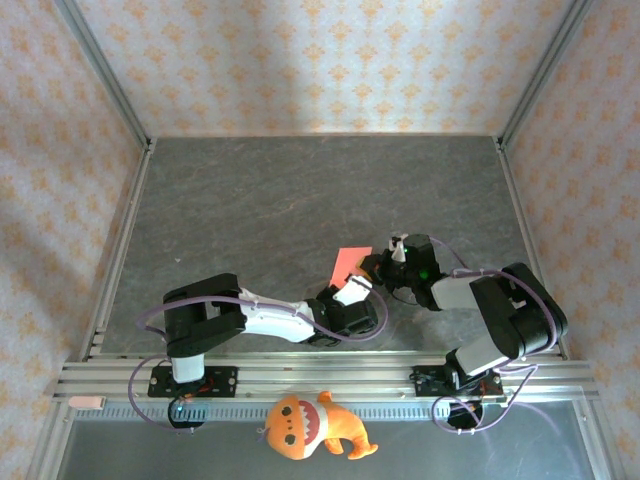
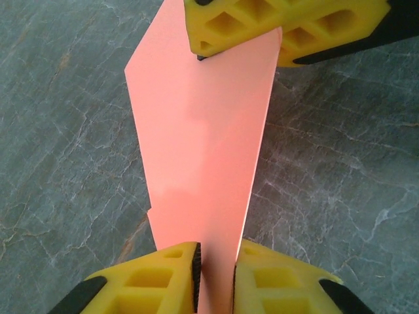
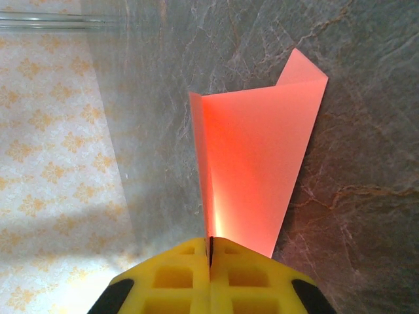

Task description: Fold a paper plane with a square sheet of paper (pick it up from the middle)

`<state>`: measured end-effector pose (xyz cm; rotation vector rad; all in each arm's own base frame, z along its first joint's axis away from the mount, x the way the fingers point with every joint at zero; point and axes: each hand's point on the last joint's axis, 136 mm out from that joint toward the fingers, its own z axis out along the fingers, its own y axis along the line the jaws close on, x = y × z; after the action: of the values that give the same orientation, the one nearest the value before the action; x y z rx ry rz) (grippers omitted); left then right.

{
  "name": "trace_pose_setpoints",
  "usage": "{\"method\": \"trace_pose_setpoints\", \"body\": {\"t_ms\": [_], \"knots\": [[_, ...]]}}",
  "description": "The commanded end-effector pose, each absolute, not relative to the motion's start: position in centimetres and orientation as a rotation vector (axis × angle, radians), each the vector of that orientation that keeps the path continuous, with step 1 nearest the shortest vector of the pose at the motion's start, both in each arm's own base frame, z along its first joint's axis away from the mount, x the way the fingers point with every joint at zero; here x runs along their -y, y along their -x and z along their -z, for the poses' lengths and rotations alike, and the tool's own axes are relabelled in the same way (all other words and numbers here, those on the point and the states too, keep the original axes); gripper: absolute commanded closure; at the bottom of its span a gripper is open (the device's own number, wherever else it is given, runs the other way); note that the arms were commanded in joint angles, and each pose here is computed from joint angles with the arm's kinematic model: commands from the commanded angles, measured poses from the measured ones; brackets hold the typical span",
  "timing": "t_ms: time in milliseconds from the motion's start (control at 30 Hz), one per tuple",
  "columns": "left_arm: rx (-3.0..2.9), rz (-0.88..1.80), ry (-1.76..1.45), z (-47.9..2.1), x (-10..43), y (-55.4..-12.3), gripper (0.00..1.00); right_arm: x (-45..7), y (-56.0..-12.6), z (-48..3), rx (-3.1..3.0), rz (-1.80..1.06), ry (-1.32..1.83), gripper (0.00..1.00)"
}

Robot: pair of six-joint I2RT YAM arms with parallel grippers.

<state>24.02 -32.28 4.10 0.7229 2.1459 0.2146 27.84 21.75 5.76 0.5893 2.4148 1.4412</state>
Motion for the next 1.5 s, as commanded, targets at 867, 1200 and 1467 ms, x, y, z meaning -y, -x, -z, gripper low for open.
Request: {"method": "trace_pose_setpoints", "body": {"t_ms": [867, 1200, 1467], "knots": [[-2.332, 0.445, -0.525, -4.1, 31.5, -24.4, 1.0, -15.0, -29.5, -8.5, -2.375, -0.953, -0.611, 0.61], [-2.398, 0.555, -0.521, -2.4, 31.4, -24.3, 1.0, -14.5, -28.7, -8.8, -2.348, -0.954, -0.617, 0.6], [-2.43, 0.684, -0.477, -1.7, 31.5, -24.1, 1.0, -14.5, -28.5, -9.0, -2.344, -0.961, -0.611, 0.6]]}}
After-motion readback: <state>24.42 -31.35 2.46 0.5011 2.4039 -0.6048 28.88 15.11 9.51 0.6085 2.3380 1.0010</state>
